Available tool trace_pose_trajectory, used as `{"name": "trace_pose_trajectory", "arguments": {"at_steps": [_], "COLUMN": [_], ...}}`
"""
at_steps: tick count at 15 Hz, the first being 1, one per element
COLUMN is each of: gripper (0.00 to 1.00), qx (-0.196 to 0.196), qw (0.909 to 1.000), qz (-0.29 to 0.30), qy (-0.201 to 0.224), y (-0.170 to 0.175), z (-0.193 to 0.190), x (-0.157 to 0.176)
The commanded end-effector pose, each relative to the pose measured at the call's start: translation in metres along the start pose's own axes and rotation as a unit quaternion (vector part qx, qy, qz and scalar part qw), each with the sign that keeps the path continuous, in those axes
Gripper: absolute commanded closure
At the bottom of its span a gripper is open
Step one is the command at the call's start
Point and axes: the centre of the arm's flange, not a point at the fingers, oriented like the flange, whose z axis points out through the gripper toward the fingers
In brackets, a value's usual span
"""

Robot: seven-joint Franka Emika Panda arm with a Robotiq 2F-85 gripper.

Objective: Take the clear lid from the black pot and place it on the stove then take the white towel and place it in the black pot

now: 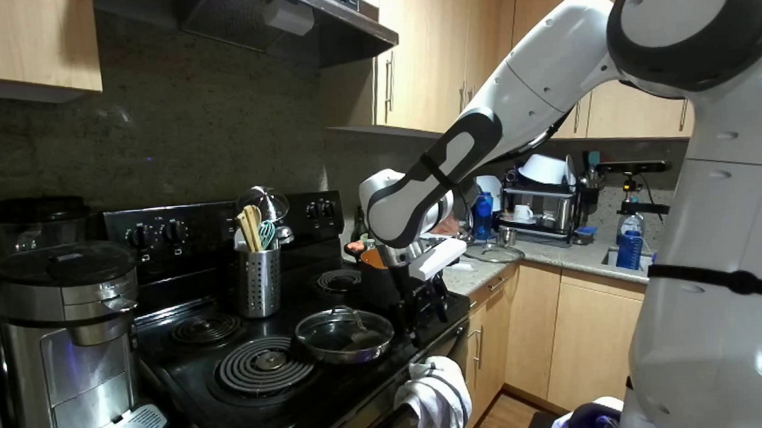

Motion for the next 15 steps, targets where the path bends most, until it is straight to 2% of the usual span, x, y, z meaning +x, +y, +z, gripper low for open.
{"name": "trace_pose_trajectory", "arguments": {"at_steps": [1,7,15], "gripper": [0.00,0.00,0.00], "qx": [0.008,0.017,0.017], "qw": [1.0000,0.9998,0.9995], "qz": [0.003,0.008,0.011], "qy": [0.004,-0.001,0.025], "y": [0.010,0.008,0.014], "z": [0.029,0.078,0.103], "x": [0.020,0.048,0.069]}}
